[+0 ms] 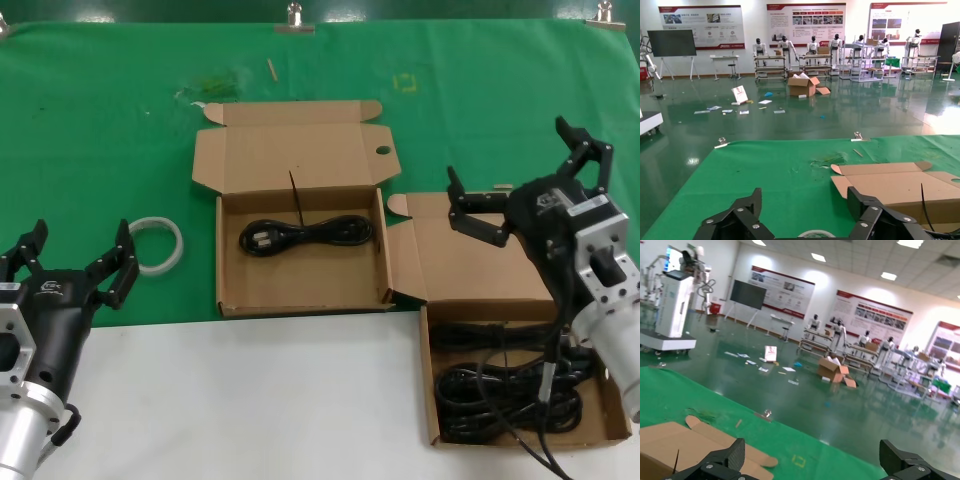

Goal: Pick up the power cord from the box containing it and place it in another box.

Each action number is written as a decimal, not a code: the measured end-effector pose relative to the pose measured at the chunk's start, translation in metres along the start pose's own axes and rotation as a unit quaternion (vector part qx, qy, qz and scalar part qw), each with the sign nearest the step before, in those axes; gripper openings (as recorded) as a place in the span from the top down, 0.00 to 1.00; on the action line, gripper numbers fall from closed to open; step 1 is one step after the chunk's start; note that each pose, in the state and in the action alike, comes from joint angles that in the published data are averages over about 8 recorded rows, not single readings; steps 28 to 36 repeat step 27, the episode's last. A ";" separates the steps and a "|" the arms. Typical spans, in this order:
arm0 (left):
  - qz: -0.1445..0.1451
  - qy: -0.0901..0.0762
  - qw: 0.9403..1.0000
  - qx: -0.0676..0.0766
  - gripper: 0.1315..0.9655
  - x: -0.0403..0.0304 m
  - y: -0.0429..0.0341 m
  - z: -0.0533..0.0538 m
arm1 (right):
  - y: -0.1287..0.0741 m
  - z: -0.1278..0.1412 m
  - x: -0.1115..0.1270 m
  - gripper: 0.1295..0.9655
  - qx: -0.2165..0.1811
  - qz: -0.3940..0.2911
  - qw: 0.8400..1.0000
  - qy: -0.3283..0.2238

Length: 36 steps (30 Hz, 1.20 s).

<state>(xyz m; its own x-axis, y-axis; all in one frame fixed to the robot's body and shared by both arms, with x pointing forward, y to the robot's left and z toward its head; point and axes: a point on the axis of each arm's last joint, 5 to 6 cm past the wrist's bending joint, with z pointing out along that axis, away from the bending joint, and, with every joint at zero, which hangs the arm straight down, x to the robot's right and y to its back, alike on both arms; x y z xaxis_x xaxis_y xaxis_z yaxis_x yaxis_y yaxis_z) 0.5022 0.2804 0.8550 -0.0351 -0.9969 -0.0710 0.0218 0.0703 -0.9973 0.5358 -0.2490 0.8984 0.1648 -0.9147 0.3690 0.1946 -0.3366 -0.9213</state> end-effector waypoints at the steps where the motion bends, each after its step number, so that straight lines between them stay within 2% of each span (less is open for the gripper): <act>1: 0.000 0.000 1.000 0.000 0.51 0.0000 0.0000 0.000 | 0.002 -0.001 0.000 0.02 -0.002 0.005 1.000 0.002; 8: 0.000 0.000 1.000 0.000 0.38 0.0000 0.0000 0.000 | 0.012 -0.010 0.002 0.07 -0.018 0.041 0.999 0.020; 19: 0.000 0.000 1.000 0.000 0.14 0.0000 0.0000 0.000 | 0.029 -0.024 0.005 0.27 -0.044 0.095 0.993 0.049; 25: 0.000 0.000 1.000 0.000 0.08 0.0000 0.0000 0.000 | 0.037 -0.031 0.006 0.44 -0.057 0.120 0.989 0.064; 27: 0.000 0.000 1.000 0.000 0.05 0.0000 0.0000 0.000 | 0.038 -0.033 0.007 0.44 -0.060 0.125 0.988 0.067; 36: 0.000 0.000 1.000 0.000 0.05 0.0000 0.0000 0.000 | 0.038 -0.033 0.007 0.44 -0.060 0.125 0.988 0.067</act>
